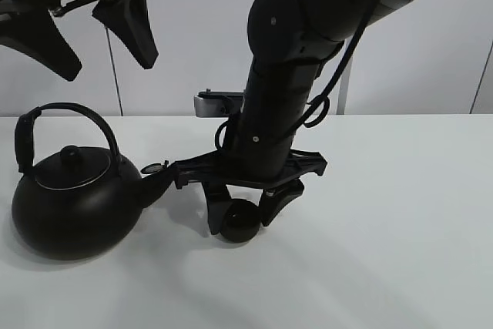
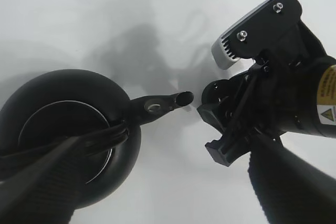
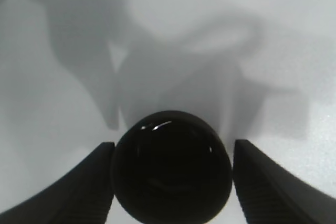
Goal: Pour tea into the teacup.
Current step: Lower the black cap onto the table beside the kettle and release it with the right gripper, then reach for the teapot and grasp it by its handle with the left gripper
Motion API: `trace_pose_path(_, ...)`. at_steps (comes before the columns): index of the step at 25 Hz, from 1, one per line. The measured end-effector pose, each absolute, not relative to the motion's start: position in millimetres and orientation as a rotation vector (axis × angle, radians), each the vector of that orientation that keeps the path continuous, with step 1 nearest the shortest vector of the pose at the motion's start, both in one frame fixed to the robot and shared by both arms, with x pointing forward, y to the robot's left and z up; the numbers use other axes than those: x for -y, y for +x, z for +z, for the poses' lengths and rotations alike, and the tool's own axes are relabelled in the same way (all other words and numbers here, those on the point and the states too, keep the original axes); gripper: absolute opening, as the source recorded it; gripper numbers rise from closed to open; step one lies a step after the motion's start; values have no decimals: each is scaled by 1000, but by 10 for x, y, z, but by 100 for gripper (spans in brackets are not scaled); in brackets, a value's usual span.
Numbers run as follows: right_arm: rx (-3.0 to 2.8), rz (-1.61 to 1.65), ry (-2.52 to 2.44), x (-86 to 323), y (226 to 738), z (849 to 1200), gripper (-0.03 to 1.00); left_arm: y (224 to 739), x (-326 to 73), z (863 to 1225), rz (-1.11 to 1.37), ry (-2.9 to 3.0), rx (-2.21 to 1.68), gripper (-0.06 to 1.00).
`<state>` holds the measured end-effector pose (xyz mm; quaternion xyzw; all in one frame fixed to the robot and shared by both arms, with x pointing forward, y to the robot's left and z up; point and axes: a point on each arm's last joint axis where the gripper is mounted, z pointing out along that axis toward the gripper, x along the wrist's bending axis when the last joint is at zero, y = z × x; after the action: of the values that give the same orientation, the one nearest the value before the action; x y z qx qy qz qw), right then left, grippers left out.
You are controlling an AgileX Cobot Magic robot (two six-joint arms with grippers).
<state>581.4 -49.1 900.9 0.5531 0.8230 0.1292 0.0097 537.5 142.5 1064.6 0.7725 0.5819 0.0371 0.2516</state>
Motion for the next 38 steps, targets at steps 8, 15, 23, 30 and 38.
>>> trace_pose_path(8,-2546,446,1736,495,5807,9159,45,5375,-1425,10646,101,2102,-1583,61)
trace_pose_path(15,-2525,519,1699,529,5769,9495,45,5375,-1425,10646,101,2102,-1583,61)
trace_pose_path(23,-2499,424,1792,751,5816,9560,45,5375,-1425,10646,101,2102,-1583,61)
trace_pose_path(30,-2408,410,1890,1195,5875,9924,45,5375,-1425,10646,101,2102,-1583,61)
trace_pose_path(38,-2354,496,1965,1669,5795,10434,45,5375,-1425,10646,101,2102,-1583,61)
